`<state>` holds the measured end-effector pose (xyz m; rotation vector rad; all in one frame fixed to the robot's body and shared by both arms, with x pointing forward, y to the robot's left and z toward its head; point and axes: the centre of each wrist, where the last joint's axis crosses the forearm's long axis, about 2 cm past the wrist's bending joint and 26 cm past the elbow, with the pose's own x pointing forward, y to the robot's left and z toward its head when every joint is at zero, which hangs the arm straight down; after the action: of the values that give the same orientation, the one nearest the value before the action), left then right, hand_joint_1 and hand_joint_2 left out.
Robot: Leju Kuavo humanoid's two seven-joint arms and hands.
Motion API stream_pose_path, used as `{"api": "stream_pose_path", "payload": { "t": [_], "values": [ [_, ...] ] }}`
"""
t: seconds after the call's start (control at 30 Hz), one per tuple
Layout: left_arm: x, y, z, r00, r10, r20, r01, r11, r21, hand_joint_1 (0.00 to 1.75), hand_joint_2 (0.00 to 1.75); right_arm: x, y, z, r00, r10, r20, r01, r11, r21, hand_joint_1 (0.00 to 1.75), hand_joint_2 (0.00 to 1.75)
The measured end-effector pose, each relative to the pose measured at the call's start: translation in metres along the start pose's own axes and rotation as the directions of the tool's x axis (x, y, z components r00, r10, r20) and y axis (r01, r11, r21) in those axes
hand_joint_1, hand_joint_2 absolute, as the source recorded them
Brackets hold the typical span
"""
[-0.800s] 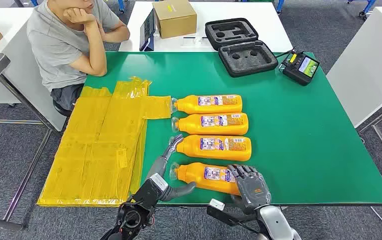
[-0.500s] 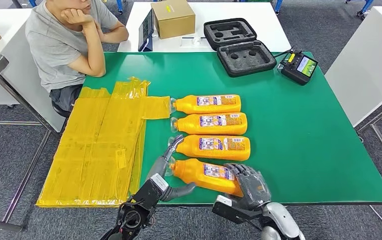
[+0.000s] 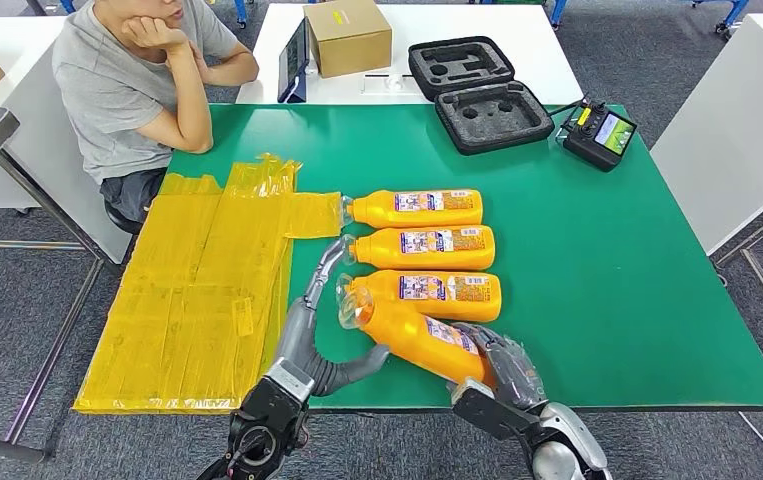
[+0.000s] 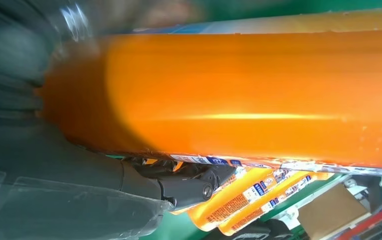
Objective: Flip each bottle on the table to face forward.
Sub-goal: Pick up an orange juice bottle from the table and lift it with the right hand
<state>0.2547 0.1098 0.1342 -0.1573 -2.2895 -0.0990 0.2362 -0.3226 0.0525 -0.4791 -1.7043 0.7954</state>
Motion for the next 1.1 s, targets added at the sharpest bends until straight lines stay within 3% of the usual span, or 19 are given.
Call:
{"api": "stream_pose_path", "payload": {
  "t": [0.27,0.53,0.67,0.87,1.1],
  "values": [
    [0.015,0.003,-0.011,0.998,0.005,0.07,-0.008,0.999,0.051,0.0,1.75,-0.007,-0.001,-0.001,1.0,-0.022,-0.015,0.022,1.0,-0.008,1.75,1.75],
    [0.019,0.004,-0.013,0.996,0.039,0.084,-0.042,0.998,0.04,0.0,1.75,-0.01,0.0,-0.002,0.999,-0.026,-0.028,0.025,0.999,-0.027,1.75,1.75],
    [0.017,0.004,-0.011,0.996,0.064,0.069,-0.066,0.997,0.027,0.0,1.75,-0.011,0.003,-0.002,0.999,-0.023,-0.025,0.022,0.999,-0.049,1.75,1.75],
    [-0.002,0.004,-0.001,0.994,0.107,-0.031,-0.106,0.994,0.007,0.0,1.75,-0.007,0.008,-0.001,1.0,-0.022,-0.02,0.021,0.998,-0.066,1.66,1.75],
    [-0.004,0.004,0.0,0.993,0.112,-0.043,-0.112,0.994,0.005,0.0,1.75,-0.006,0.008,-0.001,1.0,-0.022,-0.019,0.021,0.997,-0.068,1.6,1.75]
  ]
}}
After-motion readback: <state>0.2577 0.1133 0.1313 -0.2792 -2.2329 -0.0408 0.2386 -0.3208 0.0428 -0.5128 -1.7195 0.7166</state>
